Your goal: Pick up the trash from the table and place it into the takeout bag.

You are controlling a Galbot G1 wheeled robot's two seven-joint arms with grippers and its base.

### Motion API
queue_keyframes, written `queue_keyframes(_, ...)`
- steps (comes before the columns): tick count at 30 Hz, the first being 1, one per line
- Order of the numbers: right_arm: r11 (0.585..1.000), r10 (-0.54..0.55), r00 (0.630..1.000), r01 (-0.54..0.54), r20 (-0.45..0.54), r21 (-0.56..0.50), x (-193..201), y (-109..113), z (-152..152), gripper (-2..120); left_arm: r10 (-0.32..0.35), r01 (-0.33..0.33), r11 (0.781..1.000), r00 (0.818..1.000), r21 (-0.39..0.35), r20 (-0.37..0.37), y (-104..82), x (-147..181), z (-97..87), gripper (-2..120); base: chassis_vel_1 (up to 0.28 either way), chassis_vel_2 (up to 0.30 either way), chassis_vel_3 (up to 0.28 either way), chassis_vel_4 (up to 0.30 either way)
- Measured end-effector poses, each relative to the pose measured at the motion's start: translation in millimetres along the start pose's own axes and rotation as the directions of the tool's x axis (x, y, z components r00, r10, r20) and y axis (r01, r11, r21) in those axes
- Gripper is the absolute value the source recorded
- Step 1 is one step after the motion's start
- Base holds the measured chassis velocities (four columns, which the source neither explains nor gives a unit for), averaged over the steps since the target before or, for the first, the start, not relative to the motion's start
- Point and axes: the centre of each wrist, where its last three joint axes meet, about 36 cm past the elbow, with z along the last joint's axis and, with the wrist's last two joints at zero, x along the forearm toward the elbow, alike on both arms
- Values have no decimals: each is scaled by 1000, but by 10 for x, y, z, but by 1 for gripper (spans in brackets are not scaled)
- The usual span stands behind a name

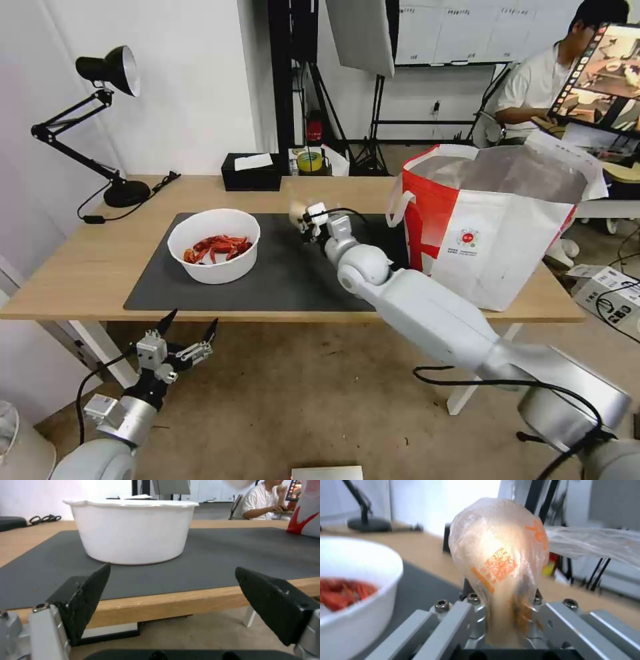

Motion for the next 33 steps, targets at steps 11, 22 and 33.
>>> queue_keyframes(11,957,238,938,-271,251,105,635,-82,-227,7,9,-9,1000,1000,0,-7,-57,18,3,100,0,0,0,0)
queue_keyframes(22,733,642,719,-677,265,61,885,-435,-661,7,7,-7,1000,1000,-5,-19,-91,69,19,100,0,0,0,0)
queue_keyframes(33,688,720,682,-725,126,-11,952,-758,-774,7,16,-16,1000,1000,6,-21,-168,60,56,100,0,0,0,0)
